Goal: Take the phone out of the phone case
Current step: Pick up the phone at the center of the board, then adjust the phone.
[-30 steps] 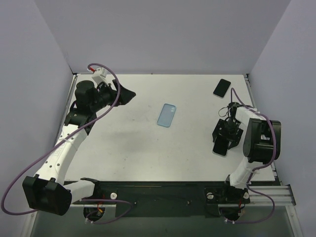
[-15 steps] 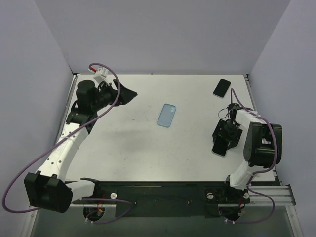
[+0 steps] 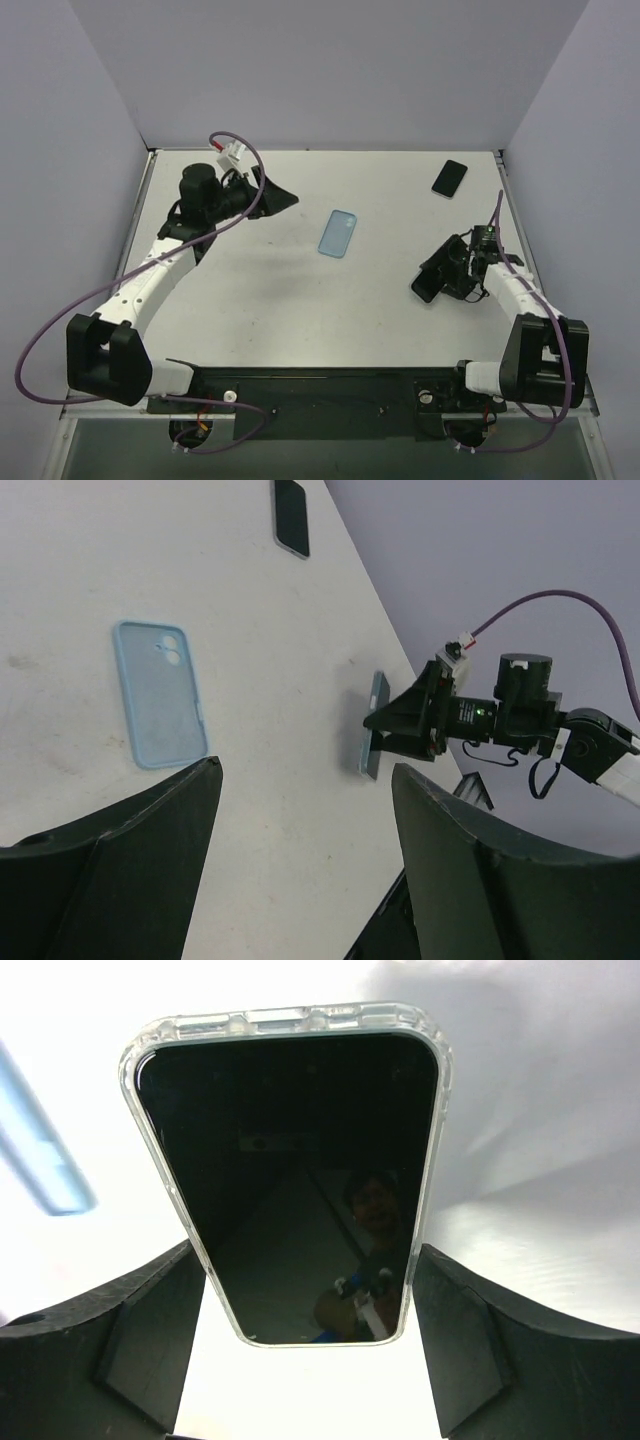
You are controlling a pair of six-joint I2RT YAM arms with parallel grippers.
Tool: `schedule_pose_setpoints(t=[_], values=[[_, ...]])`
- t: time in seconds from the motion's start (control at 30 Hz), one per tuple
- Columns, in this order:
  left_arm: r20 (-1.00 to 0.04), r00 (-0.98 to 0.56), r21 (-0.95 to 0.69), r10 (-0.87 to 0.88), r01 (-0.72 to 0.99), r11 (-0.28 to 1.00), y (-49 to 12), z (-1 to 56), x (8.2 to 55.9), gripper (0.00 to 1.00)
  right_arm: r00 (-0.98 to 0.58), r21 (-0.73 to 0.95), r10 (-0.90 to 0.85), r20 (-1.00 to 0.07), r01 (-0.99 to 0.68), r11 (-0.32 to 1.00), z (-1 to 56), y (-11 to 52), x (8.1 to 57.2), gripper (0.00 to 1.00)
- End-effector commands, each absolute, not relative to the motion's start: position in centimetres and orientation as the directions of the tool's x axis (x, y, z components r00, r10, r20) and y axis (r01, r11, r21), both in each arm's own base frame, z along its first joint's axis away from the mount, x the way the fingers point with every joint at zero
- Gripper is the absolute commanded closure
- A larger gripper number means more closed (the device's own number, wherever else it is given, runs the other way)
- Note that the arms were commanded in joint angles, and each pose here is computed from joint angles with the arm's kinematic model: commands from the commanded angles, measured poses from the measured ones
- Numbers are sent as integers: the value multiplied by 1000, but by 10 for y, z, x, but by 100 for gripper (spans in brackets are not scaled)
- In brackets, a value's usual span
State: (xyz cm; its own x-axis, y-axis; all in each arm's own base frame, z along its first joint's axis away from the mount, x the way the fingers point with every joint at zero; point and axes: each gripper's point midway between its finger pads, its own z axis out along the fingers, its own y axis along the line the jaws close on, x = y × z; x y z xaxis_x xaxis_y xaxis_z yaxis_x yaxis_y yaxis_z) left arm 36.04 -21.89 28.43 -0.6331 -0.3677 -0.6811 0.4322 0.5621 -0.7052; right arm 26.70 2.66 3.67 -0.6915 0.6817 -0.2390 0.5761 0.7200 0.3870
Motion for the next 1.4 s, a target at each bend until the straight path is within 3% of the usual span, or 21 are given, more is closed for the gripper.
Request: schedule_pose_setpoints(t=[0.0,0.33,0.53,0.73,1.07,1.27,1.37], values=[[-747,-583,-661,-320,598,453,-255,309,338,21,-516,702,812,-275,469,536,95,49,322,100],[-862,-440,-506,-252,781,365,-289,328,292,21,-488,896,844,-222,238,374,179,101,338,100],[-874,-417,-482,-249,809,336,-299,324,280,17,-499,985,863,-82,89,145,247,157,336,100],[-918,-315,-387,-241,843,374,-299,329,270,16,-491,996,866,90,58,-71,283,207,330,100],[-949,-242,-307,-200,848,432,-300,324,266,27,-541,989,831,131,13,-147,323,264,320,100],[-950,-274,-313,-154,805,503,-297,309,281,45,-566,981,807,167,10,-195,326,288,309,100],[-952,-260,-305,-160,788,535,-292,311,285,46,-572,982,804,161,11,-189,324,293,306,100]])
